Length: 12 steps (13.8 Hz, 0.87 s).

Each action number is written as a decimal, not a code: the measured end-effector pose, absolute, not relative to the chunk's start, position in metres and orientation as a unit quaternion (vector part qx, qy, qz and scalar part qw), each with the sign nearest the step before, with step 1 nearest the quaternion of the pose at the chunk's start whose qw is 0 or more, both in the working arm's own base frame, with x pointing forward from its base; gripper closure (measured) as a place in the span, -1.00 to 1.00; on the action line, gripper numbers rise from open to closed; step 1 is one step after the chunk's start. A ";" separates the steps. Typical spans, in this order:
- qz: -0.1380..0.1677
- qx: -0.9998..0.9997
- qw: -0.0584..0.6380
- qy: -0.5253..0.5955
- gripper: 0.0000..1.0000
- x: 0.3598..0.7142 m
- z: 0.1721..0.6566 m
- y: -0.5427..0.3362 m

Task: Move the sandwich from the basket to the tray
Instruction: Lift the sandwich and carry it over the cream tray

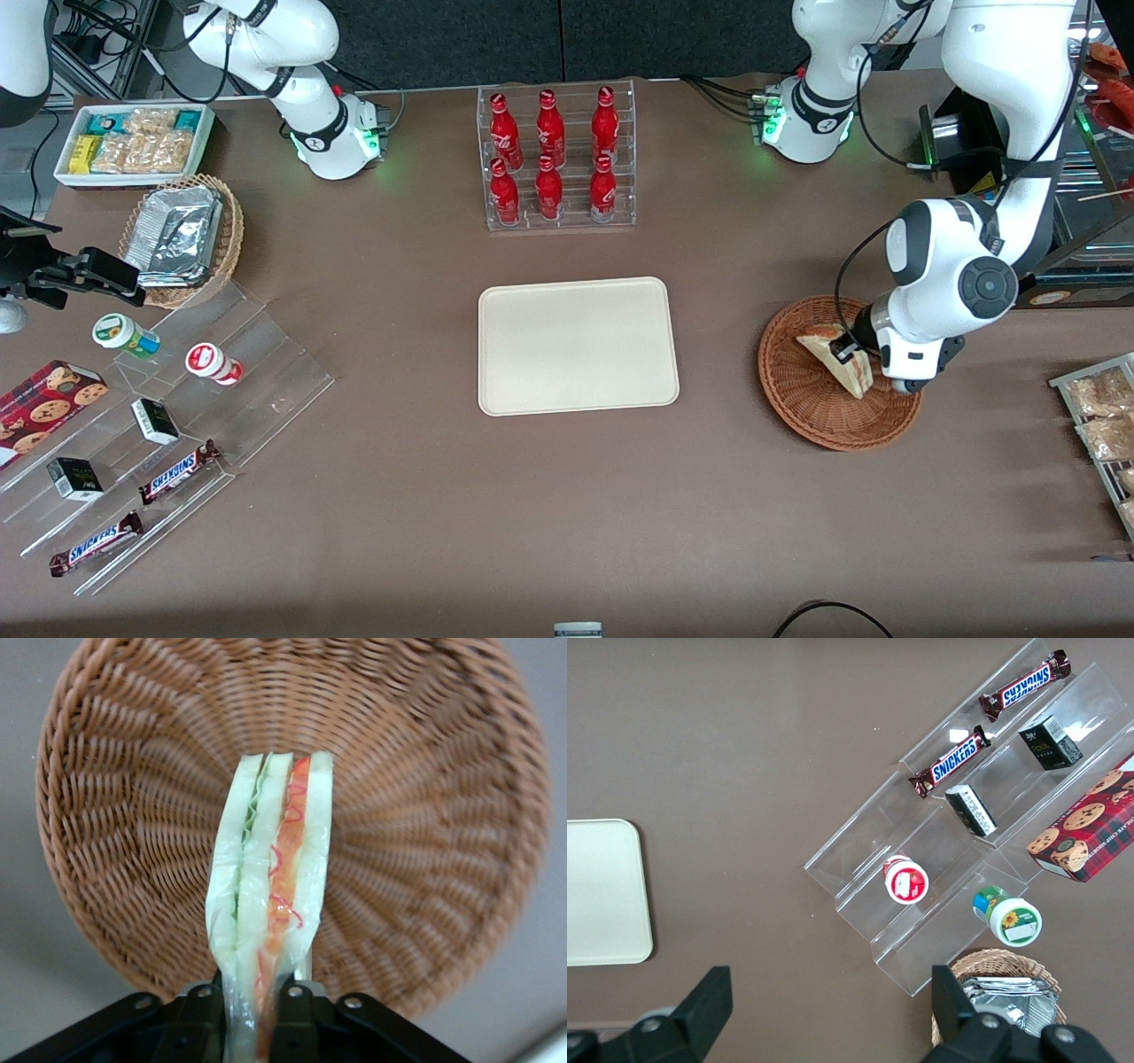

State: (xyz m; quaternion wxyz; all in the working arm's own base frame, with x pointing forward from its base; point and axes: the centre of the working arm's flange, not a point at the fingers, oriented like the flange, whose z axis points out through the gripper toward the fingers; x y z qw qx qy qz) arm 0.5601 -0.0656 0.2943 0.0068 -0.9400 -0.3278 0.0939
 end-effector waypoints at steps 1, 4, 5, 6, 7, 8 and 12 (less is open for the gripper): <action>0.096 -0.944 0.008 -0.315 0.69 0.567 0.309 -0.081; 0.098 -0.957 0.012 -0.274 0.69 0.576 0.341 -0.129; 0.096 -0.962 0.012 -0.256 0.69 0.575 0.346 -0.150; 0.092 -0.967 0.012 -0.236 0.69 0.573 0.349 -0.175; 0.090 -0.973 0.012 -0.214 0.69 0.570 0.349 -0.202; 0.089 -0.977 0.013 -0.191 0.69 0.565 0.347 -0.230; 0.081 -0.989 0.012 -0.125 0.69 0.555 0.337 -0.320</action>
